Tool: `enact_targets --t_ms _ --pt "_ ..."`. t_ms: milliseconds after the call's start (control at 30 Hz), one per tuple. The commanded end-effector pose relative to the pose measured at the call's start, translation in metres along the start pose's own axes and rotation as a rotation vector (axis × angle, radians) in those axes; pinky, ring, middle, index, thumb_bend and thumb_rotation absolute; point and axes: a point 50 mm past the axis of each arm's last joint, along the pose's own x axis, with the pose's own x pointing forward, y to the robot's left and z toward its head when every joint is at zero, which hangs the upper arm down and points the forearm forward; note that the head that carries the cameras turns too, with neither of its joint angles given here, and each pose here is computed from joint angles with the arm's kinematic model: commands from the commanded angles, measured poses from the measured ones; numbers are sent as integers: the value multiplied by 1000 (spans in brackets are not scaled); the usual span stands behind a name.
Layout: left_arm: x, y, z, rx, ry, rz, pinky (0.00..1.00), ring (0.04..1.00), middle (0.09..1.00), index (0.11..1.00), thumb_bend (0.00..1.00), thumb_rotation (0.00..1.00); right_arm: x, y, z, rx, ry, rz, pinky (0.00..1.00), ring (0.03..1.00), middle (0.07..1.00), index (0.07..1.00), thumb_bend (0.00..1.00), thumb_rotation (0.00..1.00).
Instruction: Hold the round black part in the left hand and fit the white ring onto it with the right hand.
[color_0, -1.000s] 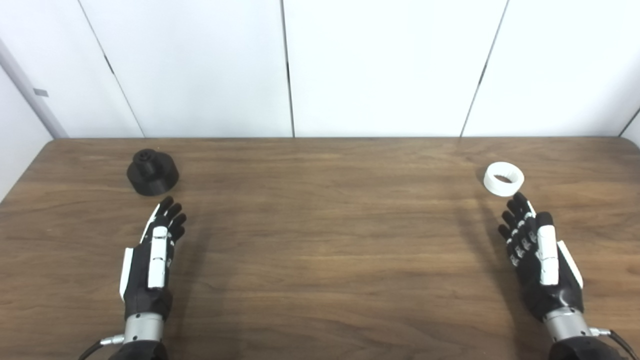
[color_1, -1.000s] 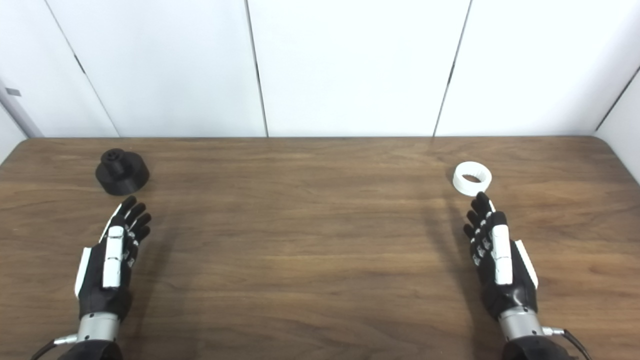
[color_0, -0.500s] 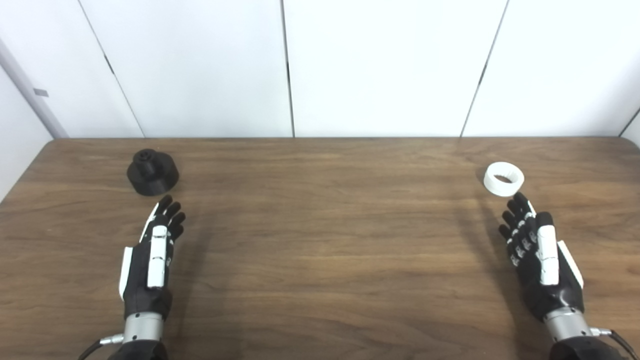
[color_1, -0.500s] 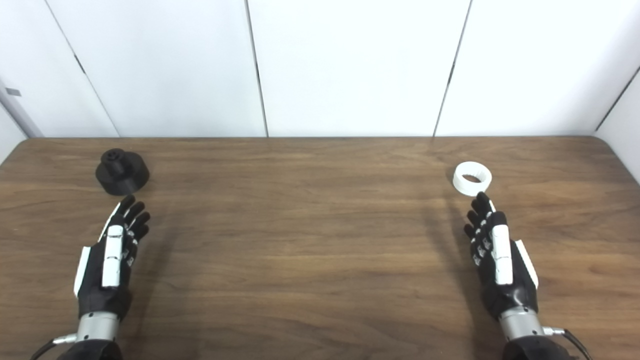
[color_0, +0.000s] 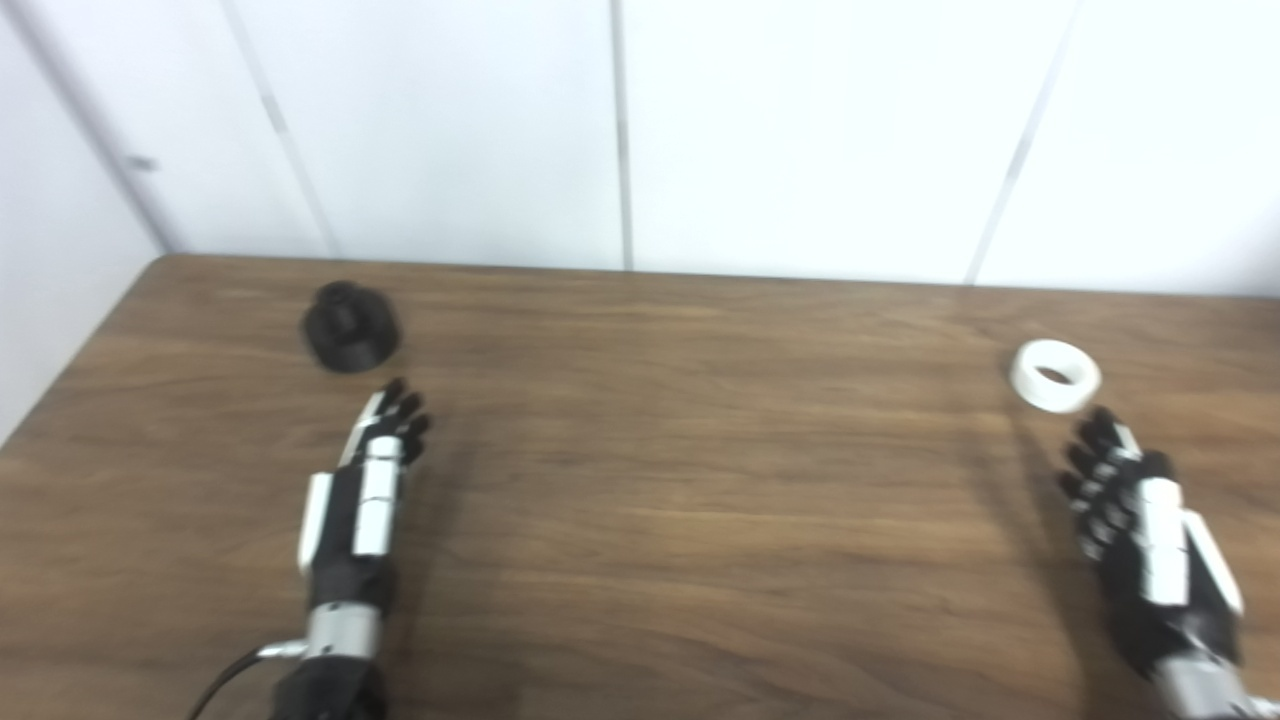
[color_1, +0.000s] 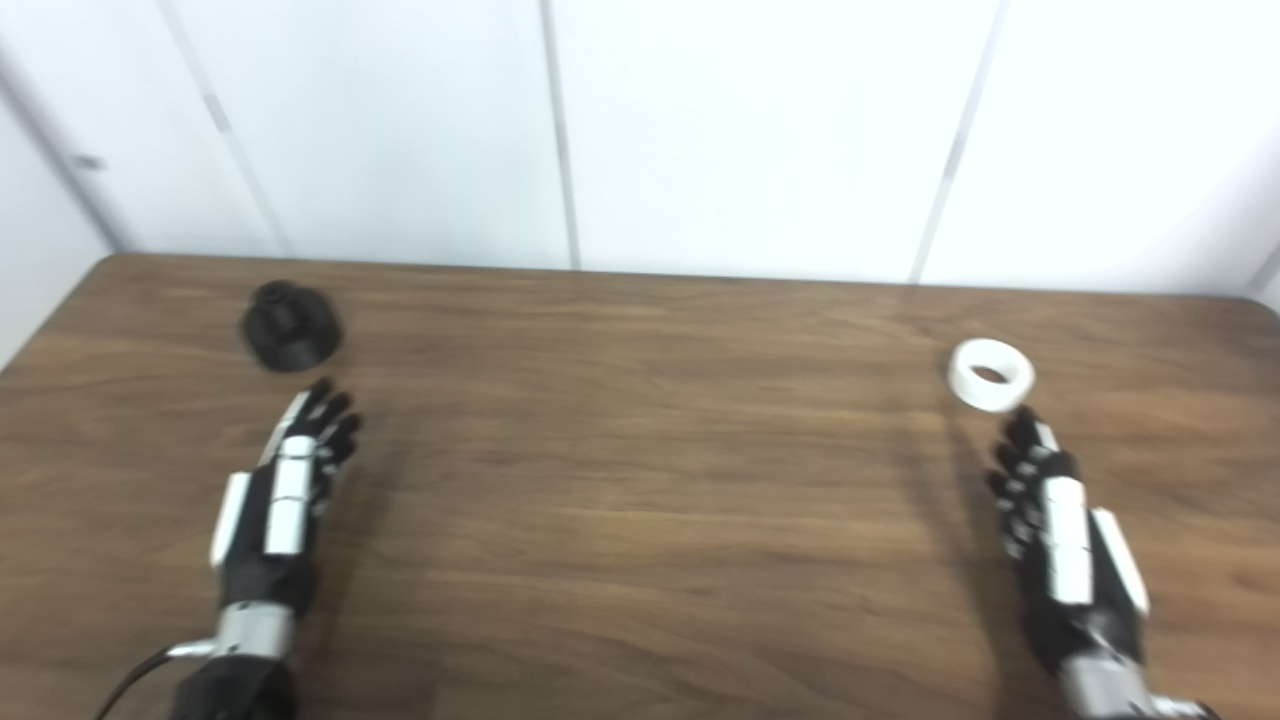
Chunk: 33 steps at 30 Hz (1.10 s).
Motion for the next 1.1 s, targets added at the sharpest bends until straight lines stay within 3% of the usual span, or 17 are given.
enact_targets --t_ms 0,333,567,1067 --pt "4 -6 11 10 -83 -7 954 909 932 948 502 917 5 -5 11 -8 -70 22 1000 1000 1000 1000 568 1000" --pt "-1 -18 5 17 -79 6 944 908 926 947 450 920 1 -2 16 -11 -59 22 1000 1000 1000 1000 535 1000" --pt "-2 -18 1 22 -79 4 943 904 920 946 460 919 0 2 17 -15 -60 24 1000 1000 1000 1000 566 1000" --pt "0 -20 -8 52 -79 15 921 891 909 936 458 894 1 3 17 -27 -60 30 1000 1000 1000 1000 518 1000"
